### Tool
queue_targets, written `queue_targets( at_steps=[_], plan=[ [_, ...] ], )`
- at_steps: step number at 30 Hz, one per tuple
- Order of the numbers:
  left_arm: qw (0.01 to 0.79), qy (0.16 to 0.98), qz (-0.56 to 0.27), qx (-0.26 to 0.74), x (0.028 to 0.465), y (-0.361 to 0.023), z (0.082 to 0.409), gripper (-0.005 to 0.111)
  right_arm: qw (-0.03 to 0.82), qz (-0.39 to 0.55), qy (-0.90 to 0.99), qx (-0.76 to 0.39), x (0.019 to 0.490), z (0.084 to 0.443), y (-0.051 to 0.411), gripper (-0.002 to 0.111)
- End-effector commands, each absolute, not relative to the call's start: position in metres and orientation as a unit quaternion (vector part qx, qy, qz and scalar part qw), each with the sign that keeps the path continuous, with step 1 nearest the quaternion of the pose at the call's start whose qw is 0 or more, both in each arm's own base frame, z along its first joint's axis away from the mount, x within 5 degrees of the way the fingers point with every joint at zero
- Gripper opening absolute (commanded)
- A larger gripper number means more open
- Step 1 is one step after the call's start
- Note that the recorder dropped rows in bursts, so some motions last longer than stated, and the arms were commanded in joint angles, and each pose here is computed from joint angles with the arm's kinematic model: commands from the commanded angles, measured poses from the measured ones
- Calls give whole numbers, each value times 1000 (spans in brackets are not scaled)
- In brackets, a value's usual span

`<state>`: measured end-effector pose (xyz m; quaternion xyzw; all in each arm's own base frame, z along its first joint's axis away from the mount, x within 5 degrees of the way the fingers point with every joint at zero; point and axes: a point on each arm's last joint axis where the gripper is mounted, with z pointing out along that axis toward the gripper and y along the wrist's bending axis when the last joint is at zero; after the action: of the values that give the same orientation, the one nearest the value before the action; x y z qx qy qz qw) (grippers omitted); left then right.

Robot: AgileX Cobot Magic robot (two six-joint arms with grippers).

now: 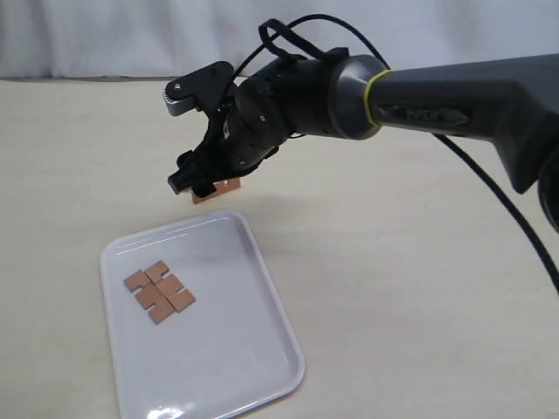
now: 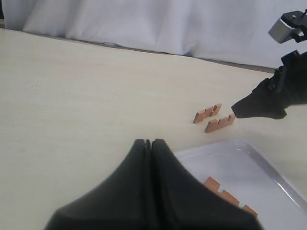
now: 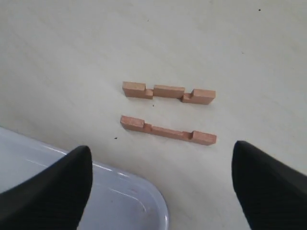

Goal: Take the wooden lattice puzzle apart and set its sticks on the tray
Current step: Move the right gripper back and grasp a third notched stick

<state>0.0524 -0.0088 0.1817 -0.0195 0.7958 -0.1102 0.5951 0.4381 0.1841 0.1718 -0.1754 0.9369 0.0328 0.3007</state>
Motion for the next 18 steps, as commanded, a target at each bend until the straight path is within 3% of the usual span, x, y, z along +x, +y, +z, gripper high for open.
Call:
queue_targets(
  at_steps=[1,5,18],
  plan=[
    [600,792,-112,-21,53,-9,182,0,309,38,936,-167,444,163,186,86],
    [600,792,-112,-21,53,-9,182,0,314,39,933,-170,448,150,188,105],
    [600,792,-112,-21,53,-9,182,0,342,61,928,-134,463,116,182,105]
  ],
)
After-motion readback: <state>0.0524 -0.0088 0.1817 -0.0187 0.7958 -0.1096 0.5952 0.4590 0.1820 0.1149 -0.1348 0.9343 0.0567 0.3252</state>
